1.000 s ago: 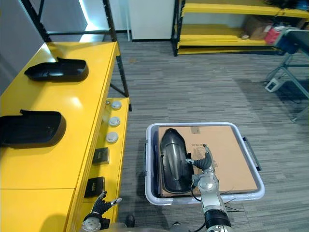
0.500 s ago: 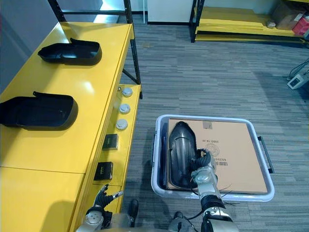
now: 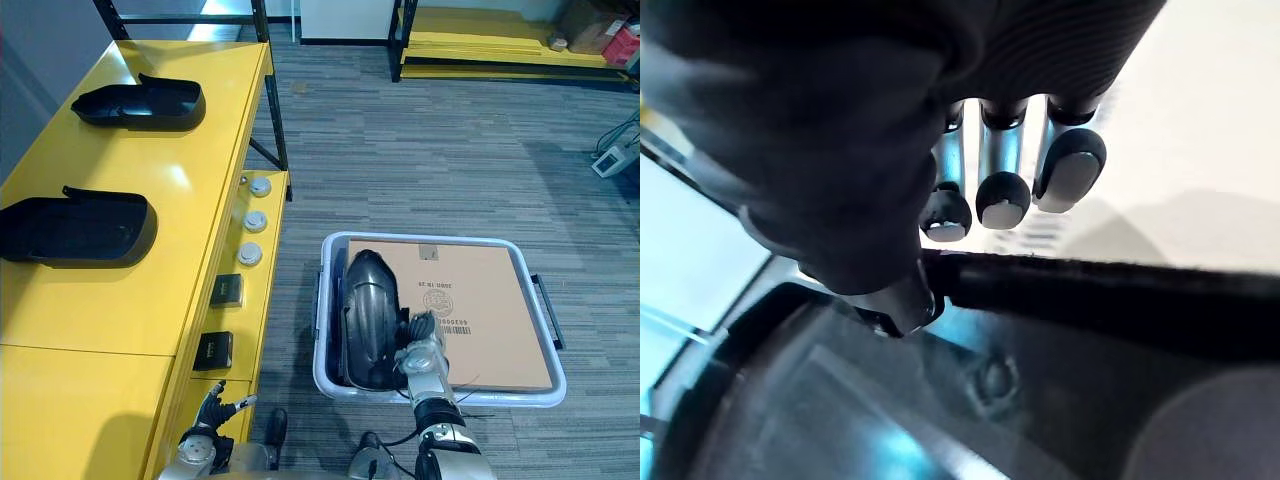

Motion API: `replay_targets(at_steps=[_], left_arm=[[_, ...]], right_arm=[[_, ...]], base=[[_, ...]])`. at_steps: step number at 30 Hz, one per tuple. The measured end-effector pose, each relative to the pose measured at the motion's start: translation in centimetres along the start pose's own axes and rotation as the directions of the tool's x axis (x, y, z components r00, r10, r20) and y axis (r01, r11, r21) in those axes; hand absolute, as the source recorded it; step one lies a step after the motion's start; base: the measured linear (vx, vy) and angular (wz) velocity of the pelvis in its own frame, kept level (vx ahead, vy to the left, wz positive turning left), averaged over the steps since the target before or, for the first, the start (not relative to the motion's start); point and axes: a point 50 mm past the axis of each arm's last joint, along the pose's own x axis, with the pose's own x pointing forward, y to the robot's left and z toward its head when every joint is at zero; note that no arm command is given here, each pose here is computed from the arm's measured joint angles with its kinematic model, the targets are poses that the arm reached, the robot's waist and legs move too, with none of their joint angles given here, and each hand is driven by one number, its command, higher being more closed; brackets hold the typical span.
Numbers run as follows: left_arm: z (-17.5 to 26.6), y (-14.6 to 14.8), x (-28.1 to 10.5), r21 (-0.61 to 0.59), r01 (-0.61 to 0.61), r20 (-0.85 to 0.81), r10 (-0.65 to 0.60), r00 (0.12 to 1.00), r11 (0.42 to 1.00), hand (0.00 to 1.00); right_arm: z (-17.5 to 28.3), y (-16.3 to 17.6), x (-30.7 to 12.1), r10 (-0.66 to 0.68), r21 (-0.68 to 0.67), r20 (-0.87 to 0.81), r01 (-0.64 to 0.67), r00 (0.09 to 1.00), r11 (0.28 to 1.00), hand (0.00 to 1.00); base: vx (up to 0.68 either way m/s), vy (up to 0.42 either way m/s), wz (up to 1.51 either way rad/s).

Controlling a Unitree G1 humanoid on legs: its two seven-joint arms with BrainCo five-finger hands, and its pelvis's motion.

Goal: Walk over and take plastic housings, then place them on the shelf

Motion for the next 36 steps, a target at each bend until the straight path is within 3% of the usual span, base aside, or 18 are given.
replay_targets(at_steps=[6,17,22,27,36], left_arm=[[1.1,-0.1,-0.3,-0.014,0.000,0.064,0.001,0.998,1.000,0.00],[5.9,-0.9,-2.2,-0.084,0.043,0.311,-0.015,0.950,0.995,0.00],[11.2,0.0,-4.5,-0.171,0.057,0.542,0.045,0.839,0.984,0.00],[16.1,2.2,-7.7,-0.306,0.073,0.723,0.182,0.666,0.949,0.00],[18.8,3.0,-10.5,-0.388,0.096,0.796,0.281,0.536,0.917,0.00]], right_arm=[[0.6,-3.3,-0.7,-0.196,0.073,0.041,0.193,0.980,0.978,1.00],[1.7,-5.5,-2.8,-0.315,0.143,0.129,0.297,0.940,0.944,1.00],[4.5,-6.3,-3.5,-0.366,0.217,0.254,0.317,0.895,0.923,1.00],[8.1,-6.4,-5.1,-0.378,0.299,0.406,0.270,0.832,0.915,1.00],[11.7,-5.9,-7.4,-0.367,0.381,0.561,0.163,0.742,0.910,1.00]], base=[[-0.05,-0.004,-0.06],[-0.06,-0.007,-0.05],[0.01,-0.003,-0.01],[0.00,0.000,-0.01],[-0.05,-0.002,-0.01]])
